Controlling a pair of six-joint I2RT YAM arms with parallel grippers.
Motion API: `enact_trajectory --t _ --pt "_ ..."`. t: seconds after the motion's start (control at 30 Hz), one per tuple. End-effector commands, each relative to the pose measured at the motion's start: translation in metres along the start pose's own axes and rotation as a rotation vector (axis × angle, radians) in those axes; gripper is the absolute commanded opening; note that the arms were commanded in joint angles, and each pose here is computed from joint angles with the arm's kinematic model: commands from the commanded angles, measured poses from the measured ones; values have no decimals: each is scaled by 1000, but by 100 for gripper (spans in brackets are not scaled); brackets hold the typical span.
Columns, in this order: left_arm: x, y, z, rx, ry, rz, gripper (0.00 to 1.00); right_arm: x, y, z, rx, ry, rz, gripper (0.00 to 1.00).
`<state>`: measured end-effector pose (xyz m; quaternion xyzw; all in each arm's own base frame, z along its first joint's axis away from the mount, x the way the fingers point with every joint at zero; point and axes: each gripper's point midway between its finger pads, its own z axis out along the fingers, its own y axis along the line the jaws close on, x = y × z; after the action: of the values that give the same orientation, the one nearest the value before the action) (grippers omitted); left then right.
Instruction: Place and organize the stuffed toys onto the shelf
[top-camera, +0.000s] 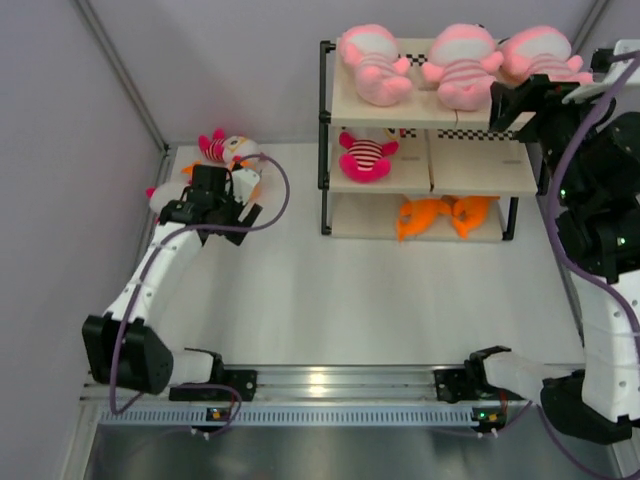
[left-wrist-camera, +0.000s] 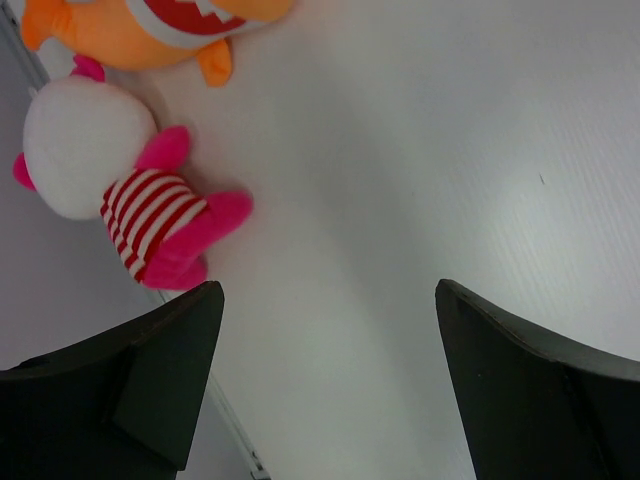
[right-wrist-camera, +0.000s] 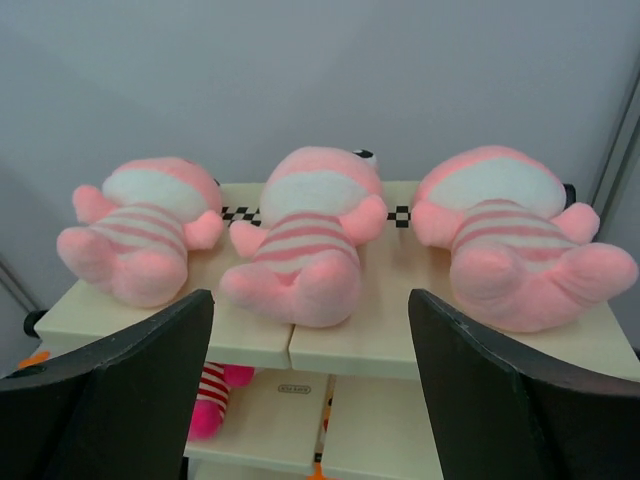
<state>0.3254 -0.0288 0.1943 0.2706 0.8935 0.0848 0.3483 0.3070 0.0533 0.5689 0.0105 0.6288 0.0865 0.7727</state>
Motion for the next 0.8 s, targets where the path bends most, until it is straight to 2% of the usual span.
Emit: enact_trajectory --t 0.0,0.03,0.07,0.13,0.17,0.27,0.3,0.47,0.57,0.67,0.7,0.73,0.77 --pt "-63 45 44 -98 -155 -54 93 -13 1 -20 -41 -54 -59 79" --pt "-66 52 57 -109 -148 -93 92 -15 2 -24 -49 -65 -70 80" --pt "-61 65 87 -116 -103 -132 92 -15 2 -34 -57 -78 -72 80" --pt "-68 79 110 -123 -104 -185 92 -12 7 -40 -99 -89 -85 80" --pt "-68 84 135 -117 -81 -193 93 -18 10 -50 -120 -112 -83 80" --pt "-80 84 168 -83 -98 -169 98 -17 23 -61 -202 -133 -87 80" --pt "-81 81 190 -55 -86 -139 99 -15 25 -64 -216 -134 -87 80" --pt "-91 98 234 -130 -74 -142 99 -7 33 -76 -281 -135 -127 80" --pt "-99 107 244 -179 -115 -153 95 2 42 -84 -346 -123 -143 80" --pt "-104 105 249 -164 -140 -160 62 13 55 -92 -438 -108 -176 80" --pt "-105 104 250 -156 -144 -157 40 15 58 -95 -463 -111 -192 80" --pt "-107 101 249 -139 -154 -155 28 20 66 -100 -518 -104 -199 80" --pt "-107 100 248 -137 -155 -153 9 20 70 -104 -545 -110 -205 80"
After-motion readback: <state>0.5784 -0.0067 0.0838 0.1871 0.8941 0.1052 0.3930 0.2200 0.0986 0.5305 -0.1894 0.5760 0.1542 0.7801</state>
